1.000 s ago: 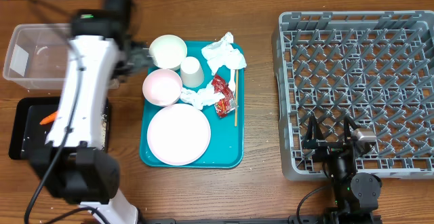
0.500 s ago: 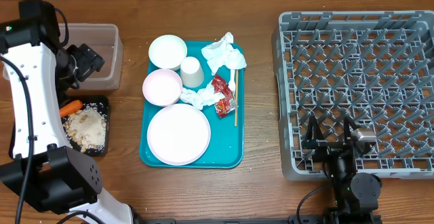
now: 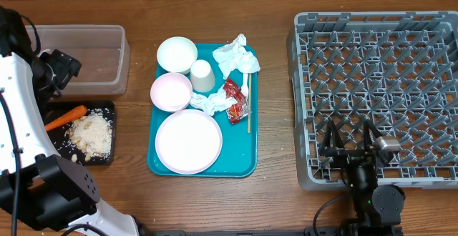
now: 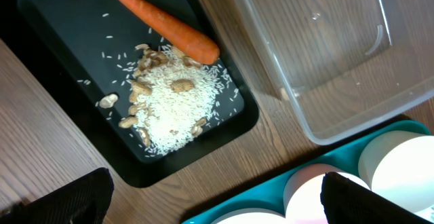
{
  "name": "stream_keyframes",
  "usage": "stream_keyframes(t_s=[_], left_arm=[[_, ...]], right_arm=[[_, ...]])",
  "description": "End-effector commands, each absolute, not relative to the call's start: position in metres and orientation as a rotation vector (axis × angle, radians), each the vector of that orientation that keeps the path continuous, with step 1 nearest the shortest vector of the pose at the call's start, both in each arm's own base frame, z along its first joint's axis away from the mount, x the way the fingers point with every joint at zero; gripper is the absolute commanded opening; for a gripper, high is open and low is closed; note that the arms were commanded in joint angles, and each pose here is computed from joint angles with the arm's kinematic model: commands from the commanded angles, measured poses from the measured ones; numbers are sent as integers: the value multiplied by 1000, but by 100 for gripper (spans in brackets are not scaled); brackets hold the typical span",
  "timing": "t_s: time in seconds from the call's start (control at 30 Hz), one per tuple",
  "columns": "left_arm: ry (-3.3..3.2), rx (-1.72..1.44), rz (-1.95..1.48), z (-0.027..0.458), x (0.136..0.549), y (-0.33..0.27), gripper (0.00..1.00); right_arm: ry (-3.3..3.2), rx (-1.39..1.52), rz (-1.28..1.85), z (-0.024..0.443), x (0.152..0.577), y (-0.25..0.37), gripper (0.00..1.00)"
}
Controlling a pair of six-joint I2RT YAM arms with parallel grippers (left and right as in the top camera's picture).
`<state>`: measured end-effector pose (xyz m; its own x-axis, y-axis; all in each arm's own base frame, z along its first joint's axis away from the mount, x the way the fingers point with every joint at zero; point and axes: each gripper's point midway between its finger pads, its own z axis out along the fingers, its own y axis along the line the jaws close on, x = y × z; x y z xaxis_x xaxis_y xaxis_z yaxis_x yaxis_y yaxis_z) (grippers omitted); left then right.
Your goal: Sort waste into correct bins and load items into the dishwasher rack
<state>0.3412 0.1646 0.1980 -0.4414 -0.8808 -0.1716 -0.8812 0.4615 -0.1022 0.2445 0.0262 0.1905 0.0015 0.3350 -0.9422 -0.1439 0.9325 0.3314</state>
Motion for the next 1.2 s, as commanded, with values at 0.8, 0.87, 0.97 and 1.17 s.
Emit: stream_keyframes(t_s=[0.8,0.87,0.97,1.17], left_arm=[[2472,-1532,-32,209,344,160,100],[2473,-1531,-32,209,344,159,100],[2473,-1531,-32,209,344,160,100],[2474,-1531,-32,209,344,159,100]], right_arm=[[1505,-340,840,437,264,129,100],[1654,-436,809,432,297,156,100],[1925,-419,619,396,355,199,100],[2145,-409,253,308,419,264,99]])
